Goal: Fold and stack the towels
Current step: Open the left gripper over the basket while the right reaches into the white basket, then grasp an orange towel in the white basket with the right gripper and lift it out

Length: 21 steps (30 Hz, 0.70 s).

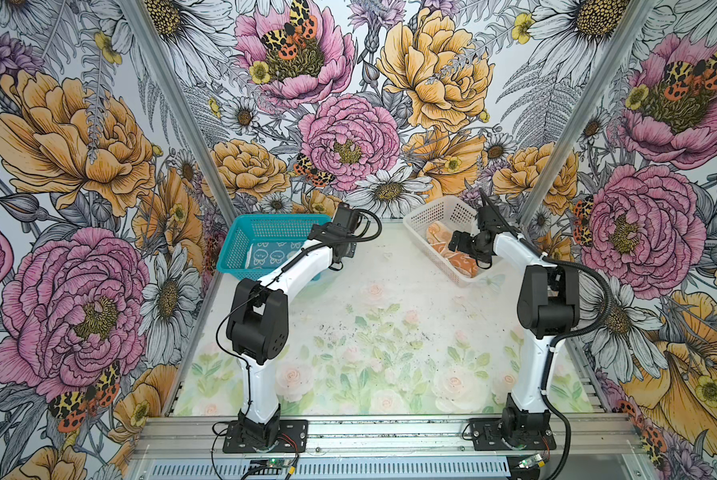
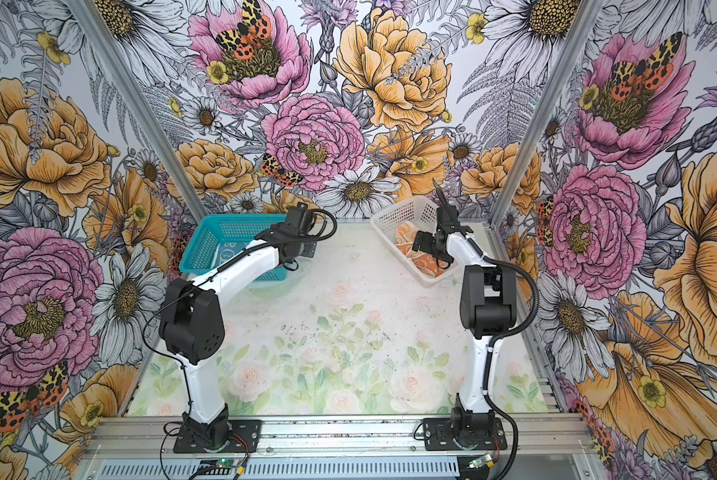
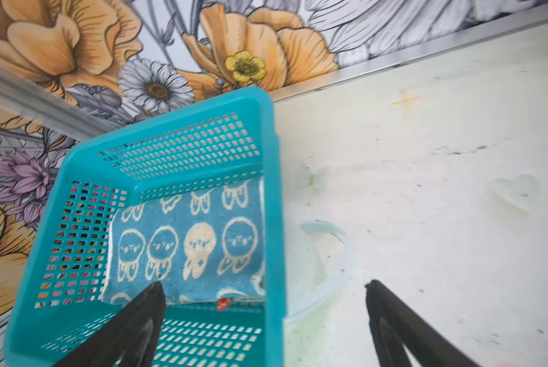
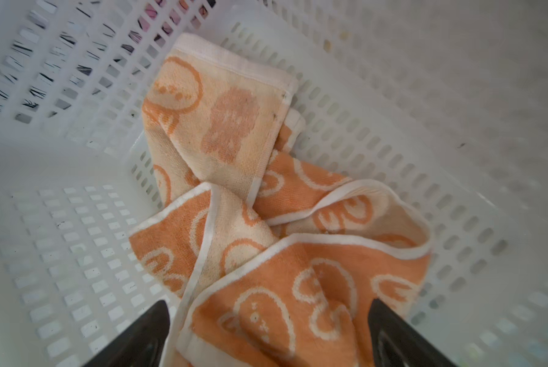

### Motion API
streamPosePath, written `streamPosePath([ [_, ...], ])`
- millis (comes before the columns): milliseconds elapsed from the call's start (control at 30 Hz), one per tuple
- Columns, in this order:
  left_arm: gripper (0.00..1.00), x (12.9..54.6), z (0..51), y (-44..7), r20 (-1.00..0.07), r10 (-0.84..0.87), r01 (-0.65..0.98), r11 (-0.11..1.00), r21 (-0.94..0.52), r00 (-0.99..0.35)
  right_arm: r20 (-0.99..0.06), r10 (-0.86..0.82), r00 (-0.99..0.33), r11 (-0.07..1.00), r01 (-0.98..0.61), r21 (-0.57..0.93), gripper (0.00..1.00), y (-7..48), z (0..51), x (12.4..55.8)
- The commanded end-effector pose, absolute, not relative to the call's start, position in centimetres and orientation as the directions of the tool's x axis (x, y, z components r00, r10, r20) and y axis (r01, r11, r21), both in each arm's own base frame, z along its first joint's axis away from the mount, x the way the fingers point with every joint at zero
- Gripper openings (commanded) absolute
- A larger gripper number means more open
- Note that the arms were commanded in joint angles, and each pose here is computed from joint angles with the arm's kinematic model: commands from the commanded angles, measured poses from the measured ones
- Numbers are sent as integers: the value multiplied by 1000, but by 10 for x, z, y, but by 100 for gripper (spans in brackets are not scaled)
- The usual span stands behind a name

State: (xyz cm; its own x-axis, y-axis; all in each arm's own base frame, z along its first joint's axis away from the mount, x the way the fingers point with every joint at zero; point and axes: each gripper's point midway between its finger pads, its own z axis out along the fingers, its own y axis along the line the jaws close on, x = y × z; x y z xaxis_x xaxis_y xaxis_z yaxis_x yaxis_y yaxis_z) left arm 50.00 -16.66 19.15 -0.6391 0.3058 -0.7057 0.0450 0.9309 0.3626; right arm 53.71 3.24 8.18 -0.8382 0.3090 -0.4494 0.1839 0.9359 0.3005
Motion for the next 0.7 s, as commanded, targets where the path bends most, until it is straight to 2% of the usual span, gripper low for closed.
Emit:
streamPosePath([
  [0, 99, 495, 216, -195, -748, 344, 47, 920, 388, -567, -456, 310, -834, 923, 149, 355, 91, 51, 89, 554],
  [133, 99, 480, 224, -233, -756, 388, 107, 913, 393, -527, -430, 315, -846, 918, 156, 366, 86, 56, 69, 564],
  [300, 99, 463, 232, -265, -779, 383, 160, 922, 351, -496, -419, 316, -851, 917, 161, 365, 69, 59, 55, 572],
  [367, 99, 459, 233, -274, -786, 375, 180, 927, 329, -492, -419, 316, -851, 917, 162, 363, 57, 59, 52, 575],
  [467, 99, 456, 233, -285, -792, 370, 197, 929, 313, -485, -428, 317, -846, 919, 162, 359, 32, 58, 54, 578],
  [567, 99, 456, 231, -290, -797, 353, 195, 936, 294, -490, -440, 318, -840, 919, 159, 361, 12, 56, 62, 579],
  [667, 99, 452, 234, -293, -803, 344, 196, 939, 283, -486, -462, 320, -827, 917, 148, 370, 4, 54, 80, 579],
])
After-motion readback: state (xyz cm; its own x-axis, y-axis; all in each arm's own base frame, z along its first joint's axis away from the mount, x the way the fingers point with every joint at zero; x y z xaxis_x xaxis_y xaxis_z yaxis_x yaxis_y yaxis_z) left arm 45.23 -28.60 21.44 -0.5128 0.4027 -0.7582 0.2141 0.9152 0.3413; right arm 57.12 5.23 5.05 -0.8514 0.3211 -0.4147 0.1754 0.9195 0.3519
